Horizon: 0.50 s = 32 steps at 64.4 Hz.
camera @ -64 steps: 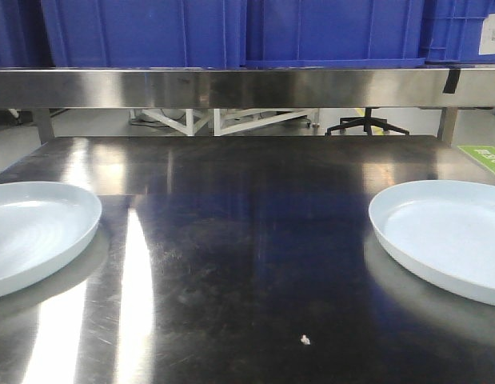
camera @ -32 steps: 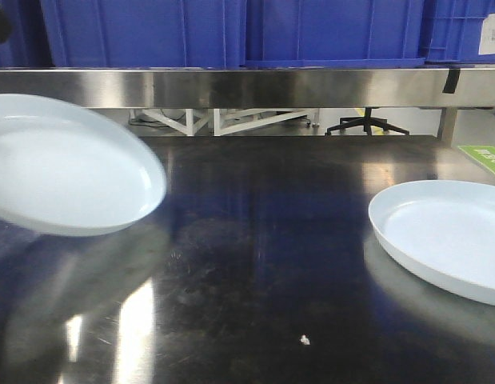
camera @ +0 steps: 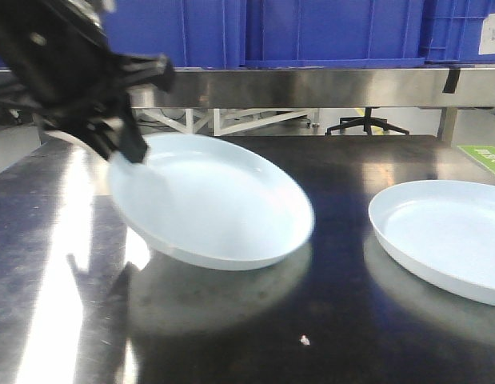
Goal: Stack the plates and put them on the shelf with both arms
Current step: 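Slide the white plate with the left gripper toward the table center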
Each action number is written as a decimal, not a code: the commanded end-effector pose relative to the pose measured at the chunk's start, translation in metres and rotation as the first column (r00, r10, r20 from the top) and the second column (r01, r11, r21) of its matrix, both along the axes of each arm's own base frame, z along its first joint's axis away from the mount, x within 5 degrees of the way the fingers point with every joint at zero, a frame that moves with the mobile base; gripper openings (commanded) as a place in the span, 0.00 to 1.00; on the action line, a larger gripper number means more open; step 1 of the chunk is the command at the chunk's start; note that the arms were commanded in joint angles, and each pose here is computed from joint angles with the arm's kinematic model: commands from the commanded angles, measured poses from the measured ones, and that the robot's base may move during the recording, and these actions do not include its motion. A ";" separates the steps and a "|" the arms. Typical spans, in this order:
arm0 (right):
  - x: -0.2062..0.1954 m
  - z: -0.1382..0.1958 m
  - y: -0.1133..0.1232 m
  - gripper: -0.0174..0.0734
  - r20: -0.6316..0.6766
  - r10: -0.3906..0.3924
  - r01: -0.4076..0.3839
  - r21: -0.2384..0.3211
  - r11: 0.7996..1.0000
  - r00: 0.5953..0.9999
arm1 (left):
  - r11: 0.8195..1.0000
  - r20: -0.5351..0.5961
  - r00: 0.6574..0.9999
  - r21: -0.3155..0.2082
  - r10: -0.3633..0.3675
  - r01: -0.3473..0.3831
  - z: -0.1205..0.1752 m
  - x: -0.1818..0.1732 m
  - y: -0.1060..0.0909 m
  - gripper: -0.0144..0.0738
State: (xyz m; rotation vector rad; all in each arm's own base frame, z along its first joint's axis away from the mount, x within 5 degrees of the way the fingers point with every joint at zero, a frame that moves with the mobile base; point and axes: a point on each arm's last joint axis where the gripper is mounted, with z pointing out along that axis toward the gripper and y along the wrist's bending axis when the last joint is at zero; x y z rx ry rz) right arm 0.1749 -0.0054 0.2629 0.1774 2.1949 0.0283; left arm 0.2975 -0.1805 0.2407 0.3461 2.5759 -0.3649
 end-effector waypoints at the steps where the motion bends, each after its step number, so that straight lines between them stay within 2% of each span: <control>1: 0.006 0.018 0.000 0.79 0.102 0.017 -0.015 -0.021 1.000 0.995 | 0.998 0.073 0.997 -0.061 -0.015 0.019 0.014 0.012 -0.021 0.29; 10: 0.006 0.018 0.000 0.79 0.102 0.017 -0.015 -0.021 1.000 0.995 | 0.998 0.058 0.998 -0.051 -0.038 0.041 0.005 0.023 -0.037 0.29; 18: 0.006 0.018 0.000 0.79 0.101 0.017 -0.015 -0.021 1.000 0.995 | 0.998 0.054 0.998 -0.039 -0.044 0.046 0.004 0.027 -0.040 0.32; 32: 0.006 0.018 0.000 0.79 0.102 0.017 -0.015 -0.021 1.000 0.995 | 0.997 0.068 0.995 0.030 -0.074 0.072 0.003 0.028 -0.036 0.62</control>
